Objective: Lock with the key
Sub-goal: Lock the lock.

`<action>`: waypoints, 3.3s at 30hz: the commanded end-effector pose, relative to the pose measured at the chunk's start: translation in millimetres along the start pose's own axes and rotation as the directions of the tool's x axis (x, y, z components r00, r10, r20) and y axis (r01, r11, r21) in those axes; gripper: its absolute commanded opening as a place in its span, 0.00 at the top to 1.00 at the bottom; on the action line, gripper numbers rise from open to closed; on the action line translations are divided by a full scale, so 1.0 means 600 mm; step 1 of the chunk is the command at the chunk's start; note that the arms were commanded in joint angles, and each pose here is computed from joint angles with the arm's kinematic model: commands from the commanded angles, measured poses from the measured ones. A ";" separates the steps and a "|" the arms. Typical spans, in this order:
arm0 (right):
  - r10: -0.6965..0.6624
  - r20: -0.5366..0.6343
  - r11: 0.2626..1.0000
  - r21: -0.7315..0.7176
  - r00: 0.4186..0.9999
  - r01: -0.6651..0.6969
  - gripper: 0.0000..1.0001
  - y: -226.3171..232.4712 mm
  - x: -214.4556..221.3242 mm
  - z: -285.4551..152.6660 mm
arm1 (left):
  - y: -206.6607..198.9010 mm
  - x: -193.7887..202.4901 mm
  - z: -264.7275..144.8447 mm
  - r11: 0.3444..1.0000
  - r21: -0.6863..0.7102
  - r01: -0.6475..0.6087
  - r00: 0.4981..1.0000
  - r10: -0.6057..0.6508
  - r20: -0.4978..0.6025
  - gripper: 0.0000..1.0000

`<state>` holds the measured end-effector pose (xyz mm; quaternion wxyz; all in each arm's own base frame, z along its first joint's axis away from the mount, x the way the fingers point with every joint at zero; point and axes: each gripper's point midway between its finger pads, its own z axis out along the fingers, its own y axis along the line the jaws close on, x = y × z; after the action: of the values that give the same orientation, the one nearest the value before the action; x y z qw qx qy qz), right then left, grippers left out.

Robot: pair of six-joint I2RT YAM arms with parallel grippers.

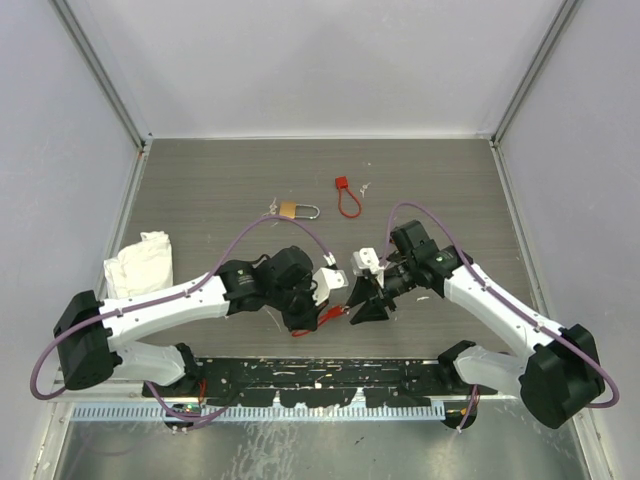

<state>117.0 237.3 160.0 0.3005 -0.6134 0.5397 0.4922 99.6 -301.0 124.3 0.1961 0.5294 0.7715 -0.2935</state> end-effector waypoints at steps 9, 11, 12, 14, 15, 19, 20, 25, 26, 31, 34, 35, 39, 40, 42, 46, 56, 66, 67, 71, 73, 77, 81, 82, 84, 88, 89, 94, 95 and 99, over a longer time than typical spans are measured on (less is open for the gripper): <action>-0.101 0.030 0.995 0.000 0.994 0.101 0.56 0.003 -0.033 0.005 | -0.022 -0.053 -0.030 0.998 0.033 -0.045 0.992 0.041 0.116 1.00; -0.095 0.036 0.995 0.007 0.995 0.095 0.55 0.002 -0.040 0.003 | -0.024 -0.051 -0.028 0.998 0.037 -0.043 0.993 0.039 0.110 1.00; -0.086 0.038 0.996 0.008 0.996 0.086 0.55 0.000 -0.042 0.003 | -0.023 -0.050 -0.028 0.998 0.039 -0.042 0.993 0.037 0.108 1.00; -0.061 0.041 0.998 0.006 0.997 0.061 0.55 -0.001 -0.044 0.004 | -0.024 -0.050 -0.027 0.998 0.041 -0.042 0.994 0.038 0.107 1.00; -0.048 0.044 0.999 0.004 0.998 0.048 0.55 -0.002 -0.045 0.005 | -0.023 -0.049 -0.027 0.998 0.041 -0.041 0.994 0.036 0.106 1.00; -0.002 0.048 1.000 0.007 0.999 0.002 0.60 -0.006 -0.042 0.008 | -0.024 -0.049 -0.027 0.998 0.042 -0.041 0.994 0.037 0.107 1.00; 0.007 0.047 1.000 0.009 0.999 -0.008 0.61 -0.007 -0.042 0.008 | -0.024 -0.049 -0.026 0.998 0.043 -0.041 0.994 0.037 0.107 1.00; 0.043 0.051 0.999 0.015 0.998 -0.044 0.65 -0.010 -0.046 0.008 | -0.024 -0.048 -0.025 0.998 0.042 -0.039 0.994 0.035 0.102 1.00; 0.046 0.051 0.999 0.017 0.998 -0.047 0.65 -0.011 -0.046 0.008 | -0.023 -0.047 -0.025 0.998 0.042 -0.040 0.994 0.035 0.101 1.00; 0.081 0.050 0.997 0.013 0.995 -0.082 0.68 -0.011 -0.045 0.010 | -0.023 -0.046 -0.026 0.999 0.038 -0.038 0.995 0.034 0.098 1.00; 0.100 0.053 0.995 0.014 0.994 -0.101 0.66 -0.013 -0.046 0.010 | -0.022 -0.045 -0.026 0.999 0.038 -0.036 0.995 0.032 0.094 1.00; 0.099 0.055 0.995 0.017 0.994 -0.100 0.64 -0.014 -0.047 0.009 | -0.022 -0.044 -0.025 0.999 0.038 -0.037 0.995 0.033 0.092 1.00; 0.107 0.070 0.993 0.037 0.992 -0.110 0.61 -0.020 -0.053 0.005 | -0.024 -0.042 -0.025 0.998 0.044 -0.035 0.996 0.031 0.089 1.00; 0.111 0.073 0.993 0.036 0.991 -0.114 0.61 -0.021 -0.054 0.005 | -0.024 -0.041 -0.025 0.998 0.046 -0.035 0.996 0.030 0.089 1.00; 0.121 0.077 0.992 0.026 0.990 -0.123 0.62 -0.020 -0.056 0.006 | -0.024 -0.041 -0.025 0.998 0.046 -0.034 0.996 0.030 0.089 1.00; 0.125 0.073 0.992 0.026 0.989 -0.127 0.65 -0.020 -0.050 0.007 | -0.025 -0.042 -0.025 0.998 0.048 -0.036 0.995 0.031 0.090 1.00; 0.071 0.042 0.997 0.025 0.997 -0.072 0.80 -0.016 -0.034 0.006 | -0.029 -0.049 -0.031 0.997 0.055 -0.048 0.993 0.042 0.107 1.00; -0.021 0.007 0.999 0.048 1.000 0.021 0.99 -0.021 -0.047 -0.006 | -0.036 -0.040 -0.032 0.996 0.080 -0.050 0.995 0.042 0.095 1.00; -0.045 -0.004 0.998 0.047 0.999 0.045 0.99 -0.020 -0.048 -0.009 | -0.037 -0.038 -0.031 0.995 0.086 -0.051 0.995 0.043 0.093 1.00; -0.219 -0.062 0.975 0.022 0.974 0.221 0.99 -0.010 -0.048 -0.022 | -0.046 -0.035 -0.029 0.990 0.132 -0.043 0.995 0.030 0.099 1.00; -0.333 -0.101 0.942 -0.010 0.937 0.334 0.99 0.000 -0.042 -0.025 | -0.056 -0.038 -0.031 0.980 0.198 -0.022 0.994 0.000 0.112 1.00; -0.464 -0.131 0.886 -0.055 0.876 0.461 0.99 0.018 -0.029 -0.027 | -0.078 -0.041 -0.039 0.939 0.342 0.023 0.990 -0.070 0.125 1.00; -0.418 -0.143 0.907 -0.020 0.897 0.420 0.99 0.009 -0.034 -0.026 | -0.078 -0.035 -0.042 0.911 0.407 0.065 0.986 -0.122 0.114 1.00; -0.380 -0.141 0.924 -0.014 0.914 0.382 0.99 0.007 -0.035 -0.024 | -0.072 -0.031 -0.039 0.917 0.391 0.074 0.987 -0.124 0.105 1.00; -0.215 -0.134 0.975 0.024 0.968 0.220 0.99 -0.005 -0.041 -0.019 | -0.050 -0.020 -0.031 0.945 0.315 0.087 0.989 -0.121 0.090 1.00; 0.112 -0.114 0.991 -0.061 0.987 -0.119 0.99 0.003 -0.027 -0.008 | 0.019 -0.013 -0.029 0.999 0.002 0.039 0.993 -0.039 0.114 1.00; 0.173 -0.100 0.980 -0.082 0.980 -0.182 0.99 0.004 -0.025 -0.006 | 0.031 -0.014 -0.033 0.997 -0.073 0.008 0.993 0.000 0.121 1.00; 0.281 -0.077 0.953 -0.099 0.957 -0.288 0.99 -0.003 -0.016 -0.004 | 0.067 0.004 -0.040 0.947 -0.307 -0.093 0.991 0.116 0.059 1.00; 0.265 -0.083 0.958 -0.090 0.961 -0.272 0.99 -0.004 -0.012 -0.004 | 0.066 0.008 -0.037 0.950 -0.301 -0.088 0.993 0.108 0.052 1.00; 0.112 -0.135 0.993 -0.015 0.985 -0.115 0.99 -0.008 0.003 -0.011 | 0.034 0.015 -0.020 0.989 -0.146 -0.031 0.994 0.046 0.104 1.00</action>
<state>131.1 243.9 157.9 0.2077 -0.5919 0.5834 0.5159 111.1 -293.1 127.6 0.2819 0.5311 0.7574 -0.2546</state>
